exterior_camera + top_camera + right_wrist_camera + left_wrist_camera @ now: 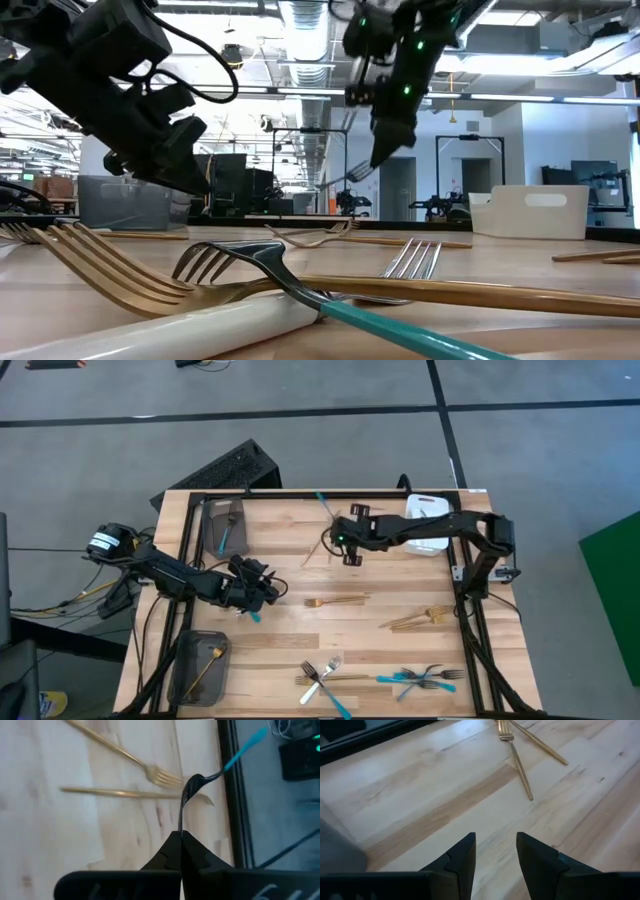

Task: Sort silverware by color (type)
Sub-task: Put the blue fork into the top black bin

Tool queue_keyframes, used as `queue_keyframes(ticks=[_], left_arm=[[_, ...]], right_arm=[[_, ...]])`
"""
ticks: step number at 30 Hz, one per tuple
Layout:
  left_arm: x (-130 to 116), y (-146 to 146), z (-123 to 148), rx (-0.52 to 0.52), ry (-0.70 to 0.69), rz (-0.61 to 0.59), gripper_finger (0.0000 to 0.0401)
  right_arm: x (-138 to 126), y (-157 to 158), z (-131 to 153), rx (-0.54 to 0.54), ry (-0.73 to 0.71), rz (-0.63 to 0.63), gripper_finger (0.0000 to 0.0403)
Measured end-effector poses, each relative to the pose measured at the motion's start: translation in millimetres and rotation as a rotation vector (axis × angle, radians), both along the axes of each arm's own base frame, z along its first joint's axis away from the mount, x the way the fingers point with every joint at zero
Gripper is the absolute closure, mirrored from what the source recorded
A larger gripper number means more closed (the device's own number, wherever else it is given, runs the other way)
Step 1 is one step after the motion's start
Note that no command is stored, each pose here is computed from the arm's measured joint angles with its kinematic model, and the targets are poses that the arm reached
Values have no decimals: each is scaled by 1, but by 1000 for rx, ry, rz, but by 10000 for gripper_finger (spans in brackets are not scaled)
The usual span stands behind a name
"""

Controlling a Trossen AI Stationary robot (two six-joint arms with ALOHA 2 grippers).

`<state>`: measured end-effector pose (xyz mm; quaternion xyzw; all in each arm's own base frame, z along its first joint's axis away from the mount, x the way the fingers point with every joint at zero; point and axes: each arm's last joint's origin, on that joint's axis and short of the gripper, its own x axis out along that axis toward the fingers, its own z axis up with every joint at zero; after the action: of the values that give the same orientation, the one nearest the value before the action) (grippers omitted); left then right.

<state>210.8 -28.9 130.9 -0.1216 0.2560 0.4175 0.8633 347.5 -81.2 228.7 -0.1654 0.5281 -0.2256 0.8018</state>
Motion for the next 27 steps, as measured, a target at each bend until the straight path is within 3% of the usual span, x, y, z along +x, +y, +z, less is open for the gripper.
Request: queue_keyframes(ticks=[2,6,9,13,19,24,27], left_arm=[[0,0,0,4,-5,7,271],[6,0,7,87,-85,38,271],[17,-3,18,187,-64,-92,271],[31,-9,32,293,17,-332,271],[40,-11,46,436,123,-452,271],[42,-15,47,457,157,-588,271],[43,-18,45,490,182,-595,271]], right_arm=[[-1,10,8,70,-55,39,394],[4,24,24,412,-261,137,394],[3,34,28,547,-298,167,394],[4,45,29,586,-298,175,394],[9,65,32,643,-334,259,394],[13,80,36,647,-372,311,393],[14,86,36,650,-378,332,392]])
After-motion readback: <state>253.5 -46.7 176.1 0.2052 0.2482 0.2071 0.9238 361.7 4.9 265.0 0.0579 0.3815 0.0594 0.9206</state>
